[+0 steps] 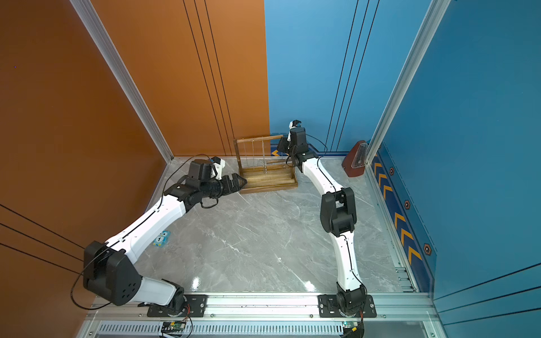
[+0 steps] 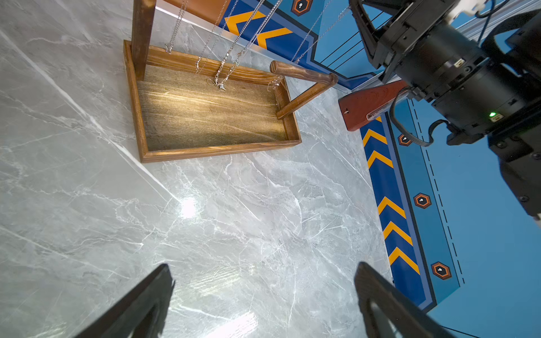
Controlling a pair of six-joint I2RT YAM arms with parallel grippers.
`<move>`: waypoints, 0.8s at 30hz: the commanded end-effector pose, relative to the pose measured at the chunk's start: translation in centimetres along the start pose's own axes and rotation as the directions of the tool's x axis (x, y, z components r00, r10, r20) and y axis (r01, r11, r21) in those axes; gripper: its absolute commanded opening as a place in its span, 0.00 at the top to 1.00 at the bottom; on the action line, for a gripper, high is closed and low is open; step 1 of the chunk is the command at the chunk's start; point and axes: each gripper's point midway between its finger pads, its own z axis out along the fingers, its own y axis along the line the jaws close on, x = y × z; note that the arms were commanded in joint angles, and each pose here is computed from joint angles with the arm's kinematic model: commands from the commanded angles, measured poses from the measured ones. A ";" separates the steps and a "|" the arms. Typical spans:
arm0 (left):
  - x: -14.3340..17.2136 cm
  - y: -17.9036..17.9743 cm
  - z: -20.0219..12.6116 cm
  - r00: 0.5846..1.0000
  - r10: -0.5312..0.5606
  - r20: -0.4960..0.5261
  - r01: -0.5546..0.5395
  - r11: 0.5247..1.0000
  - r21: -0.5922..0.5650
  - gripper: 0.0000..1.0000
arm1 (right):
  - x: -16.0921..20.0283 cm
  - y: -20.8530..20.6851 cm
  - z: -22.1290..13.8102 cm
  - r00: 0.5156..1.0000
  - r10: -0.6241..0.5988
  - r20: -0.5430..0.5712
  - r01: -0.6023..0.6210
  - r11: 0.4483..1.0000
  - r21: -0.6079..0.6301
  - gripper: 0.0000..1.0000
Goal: Take the necklace off the jewelry display stand
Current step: Take off the necklace from the stand.
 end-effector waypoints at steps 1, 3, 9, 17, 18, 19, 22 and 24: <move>-0.1 -0.5 -0.1 1.000 -0.008 -0.012 0.009 1.000 0.021 0.02 | -2.9 1.3 -2.8 1.000 0.001 0.030 0.000 1.000 -0.025 1.00; 0.0 -0.6 -0.1 1.000 -0.006 -0.012 0.007 1.000 0.023 0.02 | -3.2 1.3 -3.1 1.000 0.002 0.031 -0.001 1.000 -0.024 1.00; -0.1 -0.6 -0.1 1.000 -0.009 -0.012 0.009 1.000 0.025 0.02 | -3.9 0.9 -3.7 1.000 0.003 0.020 -0.003 1.000 -0.014 1.00; -0.1 -0.7 -0.2 1.000 -0.007 -0.011 0.007 1.000 0.028 0.02 | -4.5 0.1 -4.3 1.000 -0.002 0.002 0.002 1.000 0.003 1.00; -0.1 -0.7 -0.2 1.000 -0.007 -0.011 0.007 1.000 0.027 0.02 | -4.7 0.0 -4.4 1.000 -0.002 0.004 0.002 1.000 0.005 1.00; -0.1 -0.7 -0.2 1.000 -0.007 -0.011 0.008 1.000 0.028 0.02 | -4.8 0.1 -4.5 1.000 -0.003 0.004 0.003 1.000 0.003 1.00; -0.1 -0.7 -0.2 1.000 -0.007 -0.013 0.007 1.000 0.028 0.02 | -5.4 0.0 -4.9 1.000 -0.009 0.006 0.009 1.000 0.007 1.00; -0.1 -0.6 -0.2 1.000 -0.006 -0.013 0.006 1.000 0.028 0.02 | -5.7 0.1 -5.3 1.000 -0.013 0.009 0.013 1.000 0.009 1.00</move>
